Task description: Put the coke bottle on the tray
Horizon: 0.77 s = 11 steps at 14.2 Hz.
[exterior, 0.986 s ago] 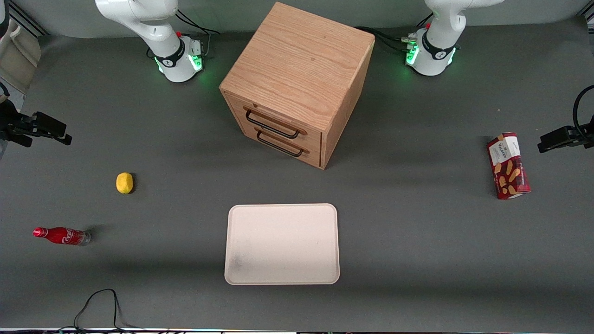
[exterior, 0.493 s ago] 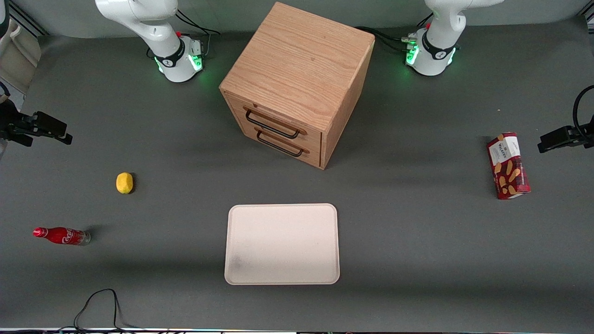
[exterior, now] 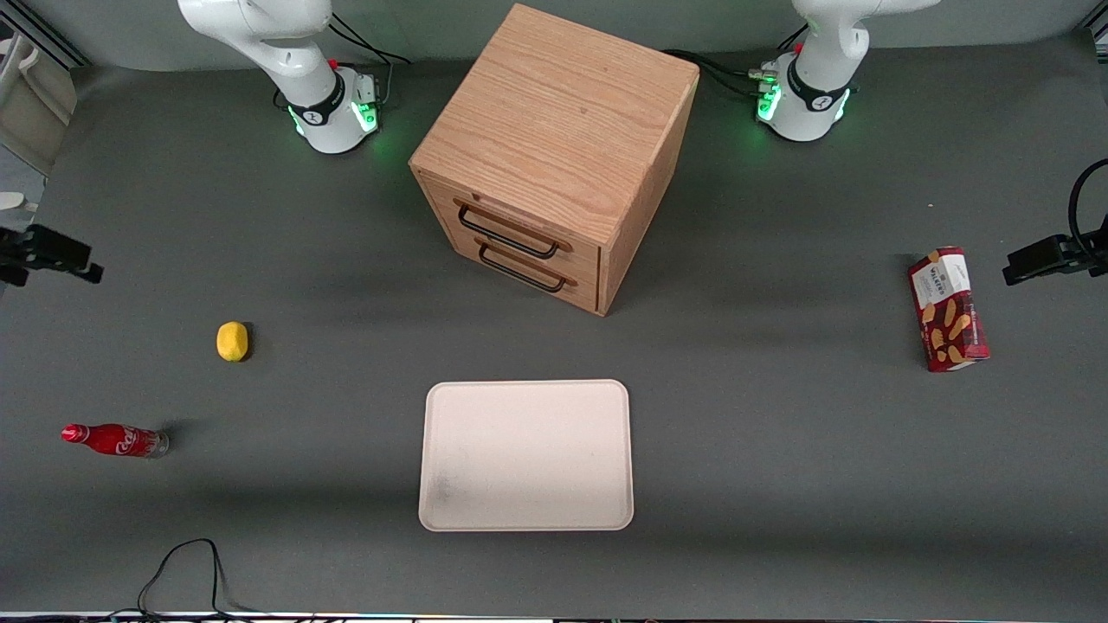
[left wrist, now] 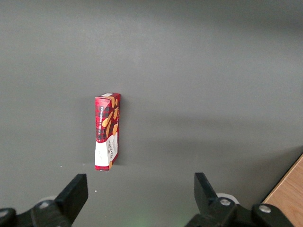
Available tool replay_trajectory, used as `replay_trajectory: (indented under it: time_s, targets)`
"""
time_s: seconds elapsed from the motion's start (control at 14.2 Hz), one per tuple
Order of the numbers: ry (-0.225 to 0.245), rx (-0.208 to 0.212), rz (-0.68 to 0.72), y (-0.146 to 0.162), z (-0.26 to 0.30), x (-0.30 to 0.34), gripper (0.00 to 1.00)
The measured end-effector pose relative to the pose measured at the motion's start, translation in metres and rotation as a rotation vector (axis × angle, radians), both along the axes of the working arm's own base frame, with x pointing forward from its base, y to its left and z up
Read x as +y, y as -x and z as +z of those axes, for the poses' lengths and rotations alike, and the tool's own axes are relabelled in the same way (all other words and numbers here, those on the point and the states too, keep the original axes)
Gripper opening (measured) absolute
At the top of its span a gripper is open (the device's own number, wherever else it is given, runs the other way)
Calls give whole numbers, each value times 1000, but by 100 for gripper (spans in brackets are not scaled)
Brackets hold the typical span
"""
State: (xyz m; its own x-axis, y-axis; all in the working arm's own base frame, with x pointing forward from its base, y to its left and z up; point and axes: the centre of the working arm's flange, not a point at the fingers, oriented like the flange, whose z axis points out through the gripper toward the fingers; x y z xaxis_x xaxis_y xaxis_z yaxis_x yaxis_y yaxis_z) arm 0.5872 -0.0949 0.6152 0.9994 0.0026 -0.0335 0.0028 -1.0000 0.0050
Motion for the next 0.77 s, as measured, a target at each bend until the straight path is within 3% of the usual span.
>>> replay_trajectory:
  time_s: [0.14, 0.35, 0.56, 0.77]
  targets:
    - [0, 30, 26, -25, -8, -35, 100]
    - [-24, 35, 59, -52, -28, -101, 100]
    - [-51, -1, 78, -55, -46, -175, 100]
    - [-44, -46, 102, -50, -37, -201, 100]
